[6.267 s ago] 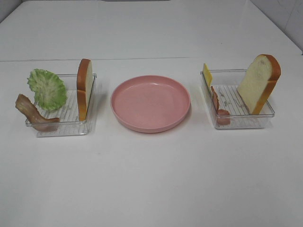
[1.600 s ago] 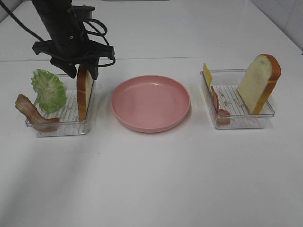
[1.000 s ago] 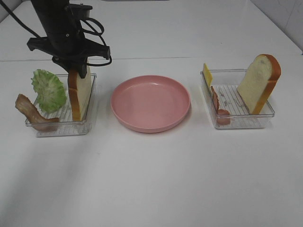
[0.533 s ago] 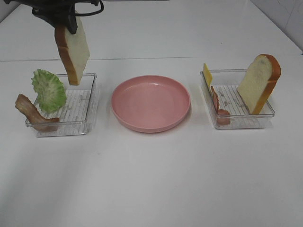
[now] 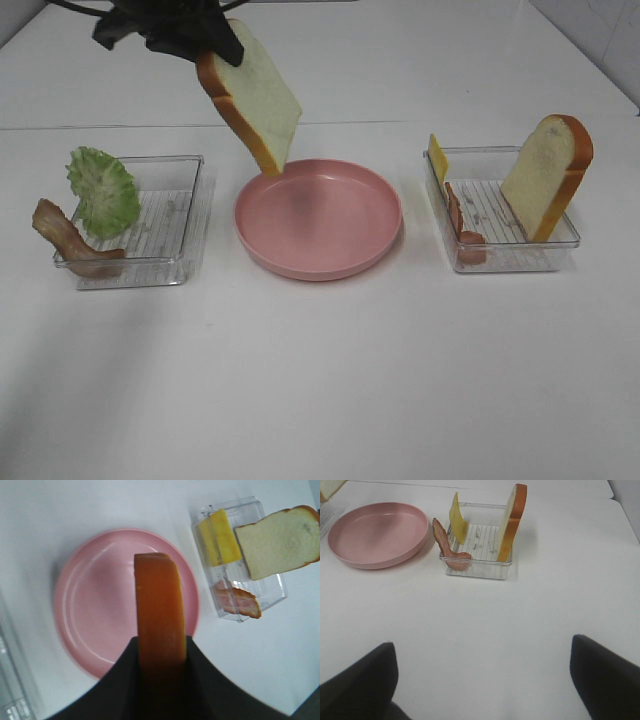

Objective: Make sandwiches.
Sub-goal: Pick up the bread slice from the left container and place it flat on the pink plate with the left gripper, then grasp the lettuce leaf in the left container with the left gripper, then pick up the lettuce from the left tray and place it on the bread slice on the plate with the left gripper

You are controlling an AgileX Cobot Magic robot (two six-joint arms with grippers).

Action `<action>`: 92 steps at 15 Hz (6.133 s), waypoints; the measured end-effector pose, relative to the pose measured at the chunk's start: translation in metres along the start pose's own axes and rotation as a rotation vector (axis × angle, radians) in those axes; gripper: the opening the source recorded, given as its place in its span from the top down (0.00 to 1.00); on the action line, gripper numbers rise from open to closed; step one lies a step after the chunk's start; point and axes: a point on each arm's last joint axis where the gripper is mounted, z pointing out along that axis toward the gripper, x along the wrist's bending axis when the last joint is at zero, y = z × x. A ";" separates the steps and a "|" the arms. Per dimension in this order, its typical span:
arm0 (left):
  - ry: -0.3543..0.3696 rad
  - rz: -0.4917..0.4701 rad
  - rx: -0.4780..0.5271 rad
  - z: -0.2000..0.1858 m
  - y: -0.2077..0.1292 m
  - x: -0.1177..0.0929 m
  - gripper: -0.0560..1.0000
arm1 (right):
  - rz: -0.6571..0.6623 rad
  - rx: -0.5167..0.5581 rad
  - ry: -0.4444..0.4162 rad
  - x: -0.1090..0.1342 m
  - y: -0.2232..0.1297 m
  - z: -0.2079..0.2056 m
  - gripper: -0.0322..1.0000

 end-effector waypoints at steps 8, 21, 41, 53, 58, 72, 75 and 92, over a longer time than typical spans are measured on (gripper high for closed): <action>-0.177 -0.221 0.159 0.106 -0.019 0.046 0.75 | 0.000 0.000 0.000 0.000 0.000 0.000 0.12; -0.268 -0.307 0.111 0.151 -0.027 0.068 0.75 | 0.000 0.000 0.000 0.000 0.000 0.000 0.12; 0.197 0.100 0.132 0.138 -0.037 0.020 0.31 | 0.000 0.000 0.000 0.000 0.000 0.000 0.12; 0.485 0.096 0.083 0.035 0.017 0.014 0.26 | 0.000 0.000 0.000 0.000 0.000 0.000 0.12; 0.537 0.001 0.025 -0.003 0.033 0.056 0.26 | 0.000 0.000 0.000 0.000 0.000 0.000 0.12; 0.626 -0.161 0.118 -0.004 0.013 0.145 0.27 | 0.000 0.000 0.000 0.000 0.000 0.000 0.12; 0.622 -0.185 0.177 0.019 0.005 0.160 0.27 | 0.000 0.000 0.000 0.000 0.000 0.000 0.12; 0.608 -0.205 0.231 0.040 -0.003 0.173 0.93 | 0.000 0.000 0.000 0.000 0.000 0.000 0.12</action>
